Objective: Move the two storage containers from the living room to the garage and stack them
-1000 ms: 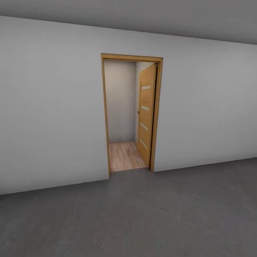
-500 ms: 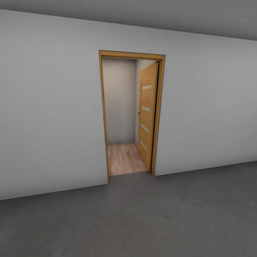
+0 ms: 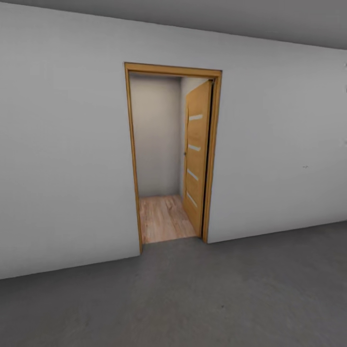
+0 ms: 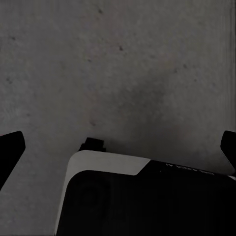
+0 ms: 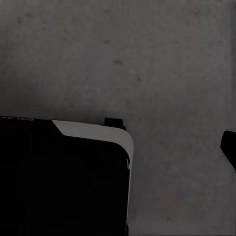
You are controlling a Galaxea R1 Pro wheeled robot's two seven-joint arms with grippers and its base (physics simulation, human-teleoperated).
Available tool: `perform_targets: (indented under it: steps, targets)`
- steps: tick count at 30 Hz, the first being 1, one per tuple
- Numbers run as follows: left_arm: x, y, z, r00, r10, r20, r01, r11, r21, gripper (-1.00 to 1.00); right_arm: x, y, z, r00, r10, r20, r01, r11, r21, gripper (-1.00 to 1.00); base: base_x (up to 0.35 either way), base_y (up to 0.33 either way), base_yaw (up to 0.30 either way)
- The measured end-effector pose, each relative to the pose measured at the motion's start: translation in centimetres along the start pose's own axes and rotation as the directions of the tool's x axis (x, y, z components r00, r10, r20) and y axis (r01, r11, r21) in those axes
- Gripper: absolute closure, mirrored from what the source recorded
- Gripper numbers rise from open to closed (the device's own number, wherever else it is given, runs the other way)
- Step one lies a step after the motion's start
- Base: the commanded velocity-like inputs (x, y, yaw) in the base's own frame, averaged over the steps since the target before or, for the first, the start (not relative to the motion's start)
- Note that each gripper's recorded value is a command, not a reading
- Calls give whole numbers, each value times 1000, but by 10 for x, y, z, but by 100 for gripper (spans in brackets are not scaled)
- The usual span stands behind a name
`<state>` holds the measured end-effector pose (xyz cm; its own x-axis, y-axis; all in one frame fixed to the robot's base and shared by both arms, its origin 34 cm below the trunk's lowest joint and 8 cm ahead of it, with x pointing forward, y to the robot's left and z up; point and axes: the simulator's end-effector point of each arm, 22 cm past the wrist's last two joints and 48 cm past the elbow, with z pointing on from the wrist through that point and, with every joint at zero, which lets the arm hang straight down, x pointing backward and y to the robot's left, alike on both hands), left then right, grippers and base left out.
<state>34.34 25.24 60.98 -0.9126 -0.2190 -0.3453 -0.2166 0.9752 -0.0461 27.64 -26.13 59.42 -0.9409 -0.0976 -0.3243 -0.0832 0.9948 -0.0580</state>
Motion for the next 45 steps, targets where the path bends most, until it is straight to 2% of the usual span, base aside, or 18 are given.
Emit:
perform_targets:
  steps: [9, 16, 34, 45]
  targets:
    - [0, 0, 0, 1000, 0, 1, 0, 1000, 0, -100, 0, -2, 0, 1000, 5, 0, -5, 1000, 3, -100, 313, -93, -259]
    - [0, 0, 0, 1000, 0, 2, 0, 1000, 0, -100, 0, -2, 0, 1000, -3, -1, 3, 1000, 2, -100, 313, -93, -62]
    - [0, 0, 0, 1000, 0, 2, 0, 1000, 0, -100, 0, -1, 0, 1000, -6, 0, 6, 1000, 0, -100, 313, -93, 3]
    - [-1, 1, 0, 1000, 0, 2, 0, 1000, -2, -100, 0, -2, 0, 1000, -7, -1, 7, 1000, 2, -100, 313, -93, 212]
